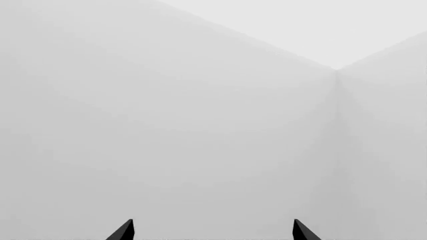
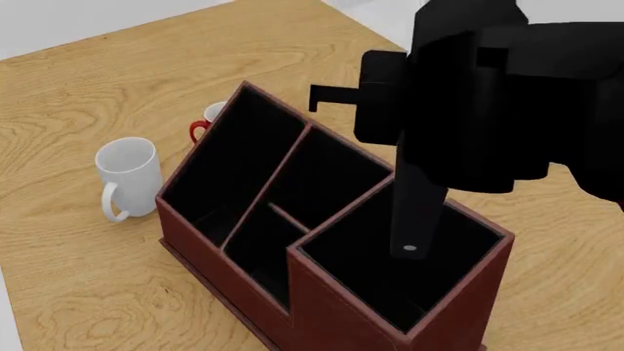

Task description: Pick up the book and place it in the right compartment of the caddy.

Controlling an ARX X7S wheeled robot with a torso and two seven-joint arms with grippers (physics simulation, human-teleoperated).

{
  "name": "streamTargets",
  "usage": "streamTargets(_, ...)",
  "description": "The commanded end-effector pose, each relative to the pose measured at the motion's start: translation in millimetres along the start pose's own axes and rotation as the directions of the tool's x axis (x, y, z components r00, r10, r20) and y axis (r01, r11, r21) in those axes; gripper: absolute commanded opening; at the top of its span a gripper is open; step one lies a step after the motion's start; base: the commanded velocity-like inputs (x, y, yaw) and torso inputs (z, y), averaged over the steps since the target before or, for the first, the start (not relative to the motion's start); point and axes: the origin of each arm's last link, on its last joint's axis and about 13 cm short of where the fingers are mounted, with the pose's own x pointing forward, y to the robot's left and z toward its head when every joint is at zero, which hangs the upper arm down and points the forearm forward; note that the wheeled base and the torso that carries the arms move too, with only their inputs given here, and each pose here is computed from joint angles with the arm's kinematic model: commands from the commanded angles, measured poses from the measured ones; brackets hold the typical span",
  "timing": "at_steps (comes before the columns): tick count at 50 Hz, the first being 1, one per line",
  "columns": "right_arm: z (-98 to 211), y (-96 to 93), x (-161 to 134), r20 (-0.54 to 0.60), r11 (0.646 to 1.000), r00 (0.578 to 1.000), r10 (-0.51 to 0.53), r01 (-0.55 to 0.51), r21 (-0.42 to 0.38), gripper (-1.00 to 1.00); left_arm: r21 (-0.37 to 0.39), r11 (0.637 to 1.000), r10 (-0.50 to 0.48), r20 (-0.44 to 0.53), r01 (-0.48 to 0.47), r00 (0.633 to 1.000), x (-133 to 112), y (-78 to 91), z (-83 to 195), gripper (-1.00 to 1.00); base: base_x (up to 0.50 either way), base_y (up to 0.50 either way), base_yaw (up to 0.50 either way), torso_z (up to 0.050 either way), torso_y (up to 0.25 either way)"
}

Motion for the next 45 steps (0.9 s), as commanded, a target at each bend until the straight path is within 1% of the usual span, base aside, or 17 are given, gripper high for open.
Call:
streamTargets(1,-3,-0.4,8,0.004,1.0,1.0,0.004,-0.004,-0.006,-1.0,-0.006,1.0,-0.003,-0.004,0.003,1.0,-1,0.0,0,1.0,0.0,0.0,0.0,0.0,0.0)
streamTargets(15,-11,1.1,17,-0.018,1.0,1.0,0.01,-0.011,-0.019,-1.0,0.001,1.0,-0.004,-0.004,0.004,1.0,-1,-0.1,-1,1.0,0.0,0.0,0.0,0.0,0.001)
streamTargets(22,-19,2.5,25,-0.021,0.999,0.999,0.036,-0.036,-0.015,-1.0,0.001,1.0,0.005,-0.005,-0.005,1.0,0,1.3,-1,1.0,0.0,0.0,0.0,0.001,0.001)
streamTargets(43,-29,0.7,37,-0.043,0.999,0.999,0.031,-0.032,-0.033,-1.0,0.007,1.0,-0.003,-0.007,0.003,1.0,-1,-0.5,-2,1.0,0.0,0.0,0.0,0.0,0.001)
streamTargets(45,-30,0.5,38,-0.041,0.999,0.999,0.021,-0.023,-0.044,-1.0,0.009,1.0,-0.005,-0.008,0.005,1.0,-1,-0.9,-2,1.0,0.0,0.0,0.0,0.0,0.0)
